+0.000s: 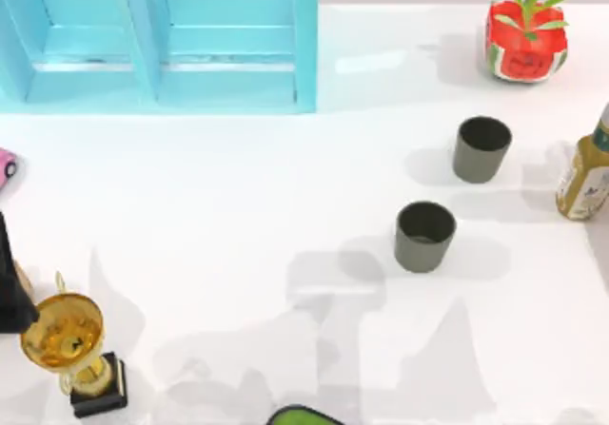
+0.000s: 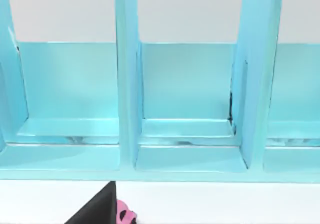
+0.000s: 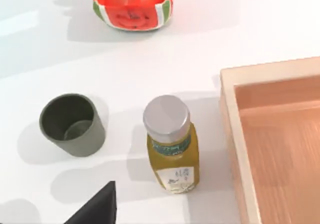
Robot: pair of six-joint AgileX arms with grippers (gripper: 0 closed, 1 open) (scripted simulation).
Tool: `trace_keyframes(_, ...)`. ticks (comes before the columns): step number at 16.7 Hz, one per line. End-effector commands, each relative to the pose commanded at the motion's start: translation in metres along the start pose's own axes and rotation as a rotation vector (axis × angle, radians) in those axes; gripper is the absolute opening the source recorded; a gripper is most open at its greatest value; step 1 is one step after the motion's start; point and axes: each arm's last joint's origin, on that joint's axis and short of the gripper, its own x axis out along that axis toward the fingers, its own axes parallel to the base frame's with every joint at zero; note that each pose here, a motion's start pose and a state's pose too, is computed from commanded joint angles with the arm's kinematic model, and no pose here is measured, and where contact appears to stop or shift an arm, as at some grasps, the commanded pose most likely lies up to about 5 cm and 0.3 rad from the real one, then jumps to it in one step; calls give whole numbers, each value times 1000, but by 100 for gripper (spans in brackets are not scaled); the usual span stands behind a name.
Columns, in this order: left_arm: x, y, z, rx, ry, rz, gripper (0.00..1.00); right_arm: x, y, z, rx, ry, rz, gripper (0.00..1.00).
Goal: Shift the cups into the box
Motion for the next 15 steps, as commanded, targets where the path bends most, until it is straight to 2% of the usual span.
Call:
trace_keyframes(4, 0, 0, 0, 0, 0, 0, 100, 55, 33, 64, 5, 265, -14, 100)
trace_keyframes(7, 0, 0, 0, 0, 0, 0, 100, 110, 67, 88, -14, 439, -24, 100)
trace_keyframes(11, 0, 0, 0, 0, 0, 0, 100, 179, 117, 89, -60, 622, -39, 100)
trace_keyframes(15, 0, 0, 0, 0, 0, 0, 100, 223, 156, 70, -108, 731, -48, 100)
